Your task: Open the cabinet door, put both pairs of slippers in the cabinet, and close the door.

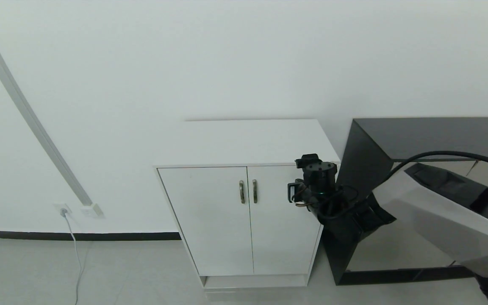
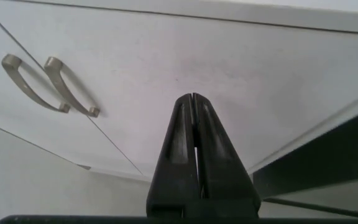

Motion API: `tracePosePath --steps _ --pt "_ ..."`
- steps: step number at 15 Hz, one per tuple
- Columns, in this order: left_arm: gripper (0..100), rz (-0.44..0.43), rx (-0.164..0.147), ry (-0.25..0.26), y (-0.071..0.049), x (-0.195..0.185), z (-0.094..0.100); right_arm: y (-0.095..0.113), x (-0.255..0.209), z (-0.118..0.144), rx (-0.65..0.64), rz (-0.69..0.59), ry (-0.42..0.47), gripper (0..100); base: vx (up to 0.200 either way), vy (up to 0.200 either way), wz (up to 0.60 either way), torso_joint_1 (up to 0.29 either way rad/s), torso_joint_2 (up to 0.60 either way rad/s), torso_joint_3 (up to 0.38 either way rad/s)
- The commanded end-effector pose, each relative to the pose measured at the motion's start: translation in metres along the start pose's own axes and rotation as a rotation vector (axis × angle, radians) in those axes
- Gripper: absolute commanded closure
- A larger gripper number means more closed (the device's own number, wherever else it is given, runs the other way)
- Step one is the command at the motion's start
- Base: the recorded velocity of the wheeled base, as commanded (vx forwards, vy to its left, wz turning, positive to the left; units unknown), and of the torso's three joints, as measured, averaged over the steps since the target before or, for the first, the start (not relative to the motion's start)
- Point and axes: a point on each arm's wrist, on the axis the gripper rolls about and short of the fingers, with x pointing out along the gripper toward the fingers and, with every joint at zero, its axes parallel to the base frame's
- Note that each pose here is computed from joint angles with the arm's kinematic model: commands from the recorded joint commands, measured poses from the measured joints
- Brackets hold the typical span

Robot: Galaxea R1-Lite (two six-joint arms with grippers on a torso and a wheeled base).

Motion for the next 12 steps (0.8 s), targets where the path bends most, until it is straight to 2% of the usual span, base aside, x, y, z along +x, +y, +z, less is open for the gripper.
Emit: tracePosePath --steps 1,6,9,12 --pt "100 0.001 0.0 0.001 0.0 0.0 0.0 -0.012 -0.026 0.013 0.005 -0.005 -0.014 100 0.0 0.0 0.0 0.0 0.0 0.0" --pt "100 0.001 -0.001 0.001 0.0 0.0 0.0 -0.04 -0.081 0.031 0.006 -0.048 -0.013 100 0.0 0.0 0.0 0.0 0.0 0.0" --pt "100 0.003 -0.001 0.001 0.0 0.0 0.0 -0.072 -0.115 0.037 0.011 -0.108 -0.032 100 0.0 0.0 0.0 0.0 0.0 0.0" --pt "100 0.004 -0.001 0.001 0.0 0.0 0.0 -0.105 -0.142 0.03 0.022 -0.181 -0.033 100 0.0 0.0 0.0 0.0 0.0 0.0"
